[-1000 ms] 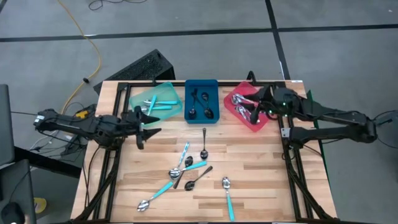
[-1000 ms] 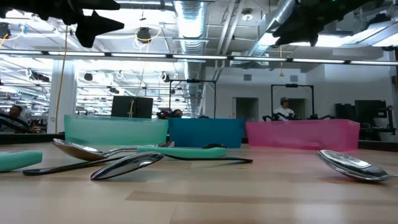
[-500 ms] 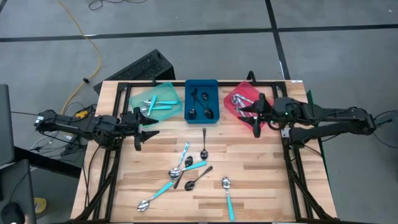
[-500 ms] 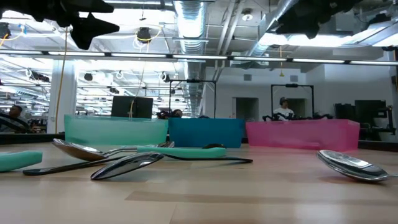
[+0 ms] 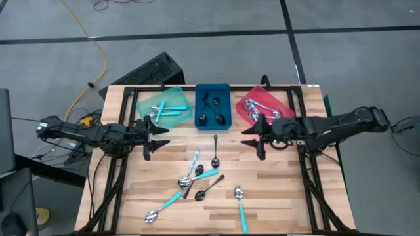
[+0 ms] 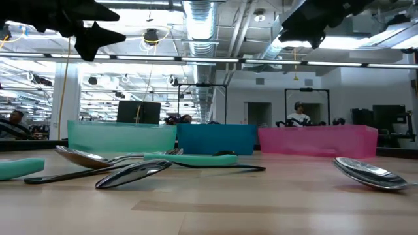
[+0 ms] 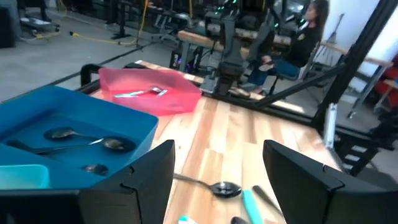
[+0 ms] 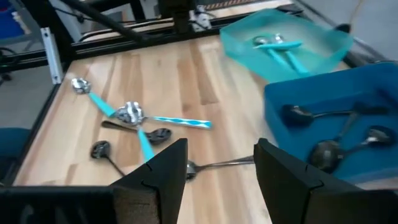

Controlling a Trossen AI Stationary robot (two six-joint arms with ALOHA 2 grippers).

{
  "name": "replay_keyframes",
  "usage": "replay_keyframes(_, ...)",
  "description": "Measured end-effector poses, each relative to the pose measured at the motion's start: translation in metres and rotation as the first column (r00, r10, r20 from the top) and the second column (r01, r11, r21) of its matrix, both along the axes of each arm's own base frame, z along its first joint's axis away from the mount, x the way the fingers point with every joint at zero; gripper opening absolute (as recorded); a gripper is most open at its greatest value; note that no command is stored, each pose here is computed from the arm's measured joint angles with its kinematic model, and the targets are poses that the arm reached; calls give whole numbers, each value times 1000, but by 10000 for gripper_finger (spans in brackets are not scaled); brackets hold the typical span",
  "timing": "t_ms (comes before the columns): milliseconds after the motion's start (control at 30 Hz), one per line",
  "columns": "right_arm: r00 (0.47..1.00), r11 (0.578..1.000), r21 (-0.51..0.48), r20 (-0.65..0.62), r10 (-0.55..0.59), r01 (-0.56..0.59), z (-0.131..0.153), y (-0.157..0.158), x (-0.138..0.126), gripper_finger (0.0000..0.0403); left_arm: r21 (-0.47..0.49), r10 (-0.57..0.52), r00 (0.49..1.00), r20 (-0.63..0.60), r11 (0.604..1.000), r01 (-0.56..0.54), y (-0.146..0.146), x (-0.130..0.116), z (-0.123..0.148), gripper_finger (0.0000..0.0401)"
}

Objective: Sort silverware by color (type)
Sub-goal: Put the blue spoon into the light blue bin

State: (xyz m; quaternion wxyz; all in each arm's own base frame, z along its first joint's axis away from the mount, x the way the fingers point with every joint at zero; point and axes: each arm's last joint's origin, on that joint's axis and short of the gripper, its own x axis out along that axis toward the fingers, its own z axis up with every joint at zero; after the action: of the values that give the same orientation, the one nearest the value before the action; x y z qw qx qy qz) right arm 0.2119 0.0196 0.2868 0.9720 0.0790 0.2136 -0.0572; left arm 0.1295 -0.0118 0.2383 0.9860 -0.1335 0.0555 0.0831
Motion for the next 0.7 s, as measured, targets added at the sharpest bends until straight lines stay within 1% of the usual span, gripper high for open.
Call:
replay_keyframes(167,998,998,6,-7,63,-63,-11,18,17,205,-23,-77,996,51,997,79,-3,2,-8,228)
replay_keyframes(233,993,995,-9,65,102,-102,-9,26,25,205,-25,-84,994,69,996,86,-3,2,-10,228)
replay_keyframes(300,978,987,-66,138,155,-147,-3,34,28,205,-15,-85,993,77,996,86,-3,2,-11,228)
replay_keyframes(367,959,979,-114,212,188,-167,6,37,28,205,2,-87,992,94,996,87,-3,3,-9,228)
replay_keyframes(467,941,977,-137,275,197,-165,19,35,18,205,20,-102,985,140,995,100,-3,2,-4,228)
replay_keyframes(567,924,975,-158,327,200,-155,34,30,1,205,37,-129,978,162,991,125,-4,2,-2,228)
replay_keyframes(633,917,971,-185,341,206,-150,42,26,-13,205,48,-139,977,161,990,133,-4,2,-2,228)
replay_keyframes(700,933,971,-218,318,170,-102,46,21,-29,205,56,-145,977,159,989,138,-4,2,-2,228)
